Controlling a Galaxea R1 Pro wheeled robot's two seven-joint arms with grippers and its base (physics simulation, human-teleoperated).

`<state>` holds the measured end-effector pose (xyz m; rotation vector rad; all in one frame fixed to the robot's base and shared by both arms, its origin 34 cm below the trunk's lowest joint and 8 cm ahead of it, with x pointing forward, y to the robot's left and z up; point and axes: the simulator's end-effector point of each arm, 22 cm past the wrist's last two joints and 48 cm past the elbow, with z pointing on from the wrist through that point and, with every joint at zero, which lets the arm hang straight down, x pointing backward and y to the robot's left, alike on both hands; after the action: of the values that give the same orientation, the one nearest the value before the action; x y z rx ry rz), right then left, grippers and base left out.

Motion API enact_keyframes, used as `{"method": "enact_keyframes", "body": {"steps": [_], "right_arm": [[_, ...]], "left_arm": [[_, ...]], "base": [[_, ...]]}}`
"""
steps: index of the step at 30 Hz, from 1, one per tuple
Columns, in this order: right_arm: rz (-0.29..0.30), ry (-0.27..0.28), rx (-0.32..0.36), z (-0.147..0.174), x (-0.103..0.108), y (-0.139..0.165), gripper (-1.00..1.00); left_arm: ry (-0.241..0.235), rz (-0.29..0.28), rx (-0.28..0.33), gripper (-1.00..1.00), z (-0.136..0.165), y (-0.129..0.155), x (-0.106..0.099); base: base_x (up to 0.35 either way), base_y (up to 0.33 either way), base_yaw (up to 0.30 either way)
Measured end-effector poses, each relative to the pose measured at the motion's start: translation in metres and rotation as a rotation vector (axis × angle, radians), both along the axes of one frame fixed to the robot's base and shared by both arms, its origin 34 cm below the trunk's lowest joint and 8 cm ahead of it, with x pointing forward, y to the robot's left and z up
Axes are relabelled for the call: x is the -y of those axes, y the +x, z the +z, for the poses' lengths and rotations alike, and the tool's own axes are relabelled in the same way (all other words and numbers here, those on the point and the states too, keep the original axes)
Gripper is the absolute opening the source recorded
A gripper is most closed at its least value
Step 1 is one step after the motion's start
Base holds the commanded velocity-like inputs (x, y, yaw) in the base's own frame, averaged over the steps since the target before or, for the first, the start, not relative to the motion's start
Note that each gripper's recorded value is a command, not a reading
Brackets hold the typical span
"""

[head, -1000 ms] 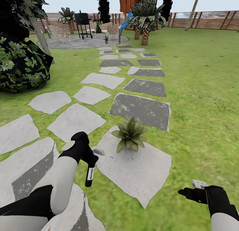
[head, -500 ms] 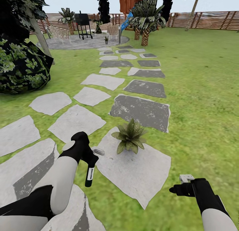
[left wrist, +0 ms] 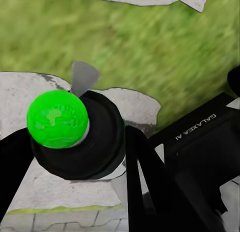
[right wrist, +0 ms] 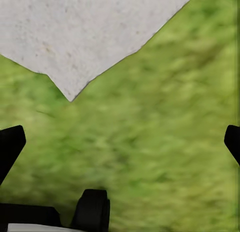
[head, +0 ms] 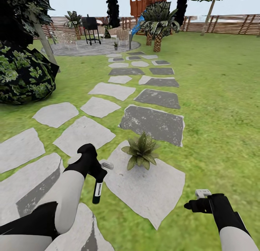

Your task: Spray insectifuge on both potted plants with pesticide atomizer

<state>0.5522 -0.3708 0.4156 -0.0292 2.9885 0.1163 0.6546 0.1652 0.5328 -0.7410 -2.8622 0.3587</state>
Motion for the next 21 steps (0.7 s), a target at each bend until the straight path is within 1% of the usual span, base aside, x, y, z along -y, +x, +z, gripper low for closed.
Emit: {"method": "enact_keyframes", "body": {"steps": [21], "right_arm": [[0.000, -0.002, 0.033, 0.055, 0.000, 0.015, 1.00]], "left_arm": [[-0.001, -0.005, 0.032, -1.00, 0.057, 0.010, 0.000]], "base": [[0.000, 0.000, 0.000]]}}
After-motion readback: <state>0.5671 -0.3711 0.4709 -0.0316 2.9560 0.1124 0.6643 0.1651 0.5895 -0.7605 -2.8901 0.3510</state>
